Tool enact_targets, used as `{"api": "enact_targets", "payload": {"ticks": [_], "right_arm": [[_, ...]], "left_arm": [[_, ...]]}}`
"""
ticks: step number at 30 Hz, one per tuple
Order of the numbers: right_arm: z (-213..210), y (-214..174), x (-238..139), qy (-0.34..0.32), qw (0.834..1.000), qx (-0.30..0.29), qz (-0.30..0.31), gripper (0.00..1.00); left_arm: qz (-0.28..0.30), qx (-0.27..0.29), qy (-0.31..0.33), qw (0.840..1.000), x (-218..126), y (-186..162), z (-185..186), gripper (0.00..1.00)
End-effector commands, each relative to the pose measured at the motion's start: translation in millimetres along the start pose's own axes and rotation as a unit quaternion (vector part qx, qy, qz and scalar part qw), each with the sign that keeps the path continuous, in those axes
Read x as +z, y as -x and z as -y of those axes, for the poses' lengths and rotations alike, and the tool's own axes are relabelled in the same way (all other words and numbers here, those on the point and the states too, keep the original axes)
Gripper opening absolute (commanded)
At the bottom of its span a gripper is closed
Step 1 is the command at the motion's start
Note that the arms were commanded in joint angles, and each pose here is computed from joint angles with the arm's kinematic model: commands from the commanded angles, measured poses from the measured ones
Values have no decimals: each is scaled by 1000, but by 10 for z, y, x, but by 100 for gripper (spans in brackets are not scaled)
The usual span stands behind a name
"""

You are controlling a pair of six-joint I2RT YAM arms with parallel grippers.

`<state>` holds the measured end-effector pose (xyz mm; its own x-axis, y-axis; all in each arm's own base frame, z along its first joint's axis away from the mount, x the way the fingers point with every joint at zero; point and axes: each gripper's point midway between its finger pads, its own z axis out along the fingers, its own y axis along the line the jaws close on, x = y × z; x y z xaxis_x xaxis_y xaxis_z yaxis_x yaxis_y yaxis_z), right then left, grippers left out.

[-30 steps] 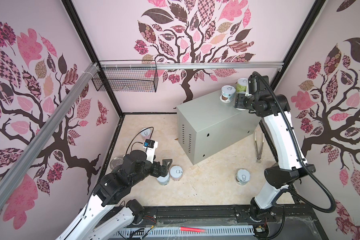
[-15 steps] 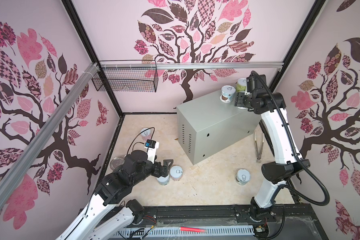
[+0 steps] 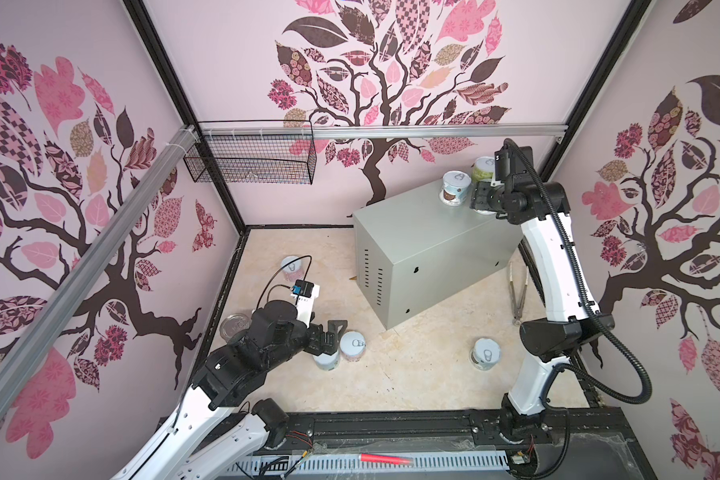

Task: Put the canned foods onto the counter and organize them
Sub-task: 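Lower the orange-print can in front of the other cans on the cabinet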

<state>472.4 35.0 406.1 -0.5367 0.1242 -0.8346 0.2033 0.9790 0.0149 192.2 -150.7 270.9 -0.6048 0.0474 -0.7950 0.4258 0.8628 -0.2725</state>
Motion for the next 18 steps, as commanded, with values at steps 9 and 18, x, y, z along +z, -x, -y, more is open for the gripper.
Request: {"api": "enact_targets", "payload": {"ticks": [9,18], "right_arm": [[-2,184,-5,10,999,16,28,80],[5,234,-210,26,999,17,40,95]], "left_arm": [[0,7,4,1000,58,-36,-29,98],[-3,7,7,1000,76,-66,-47,98]]}}
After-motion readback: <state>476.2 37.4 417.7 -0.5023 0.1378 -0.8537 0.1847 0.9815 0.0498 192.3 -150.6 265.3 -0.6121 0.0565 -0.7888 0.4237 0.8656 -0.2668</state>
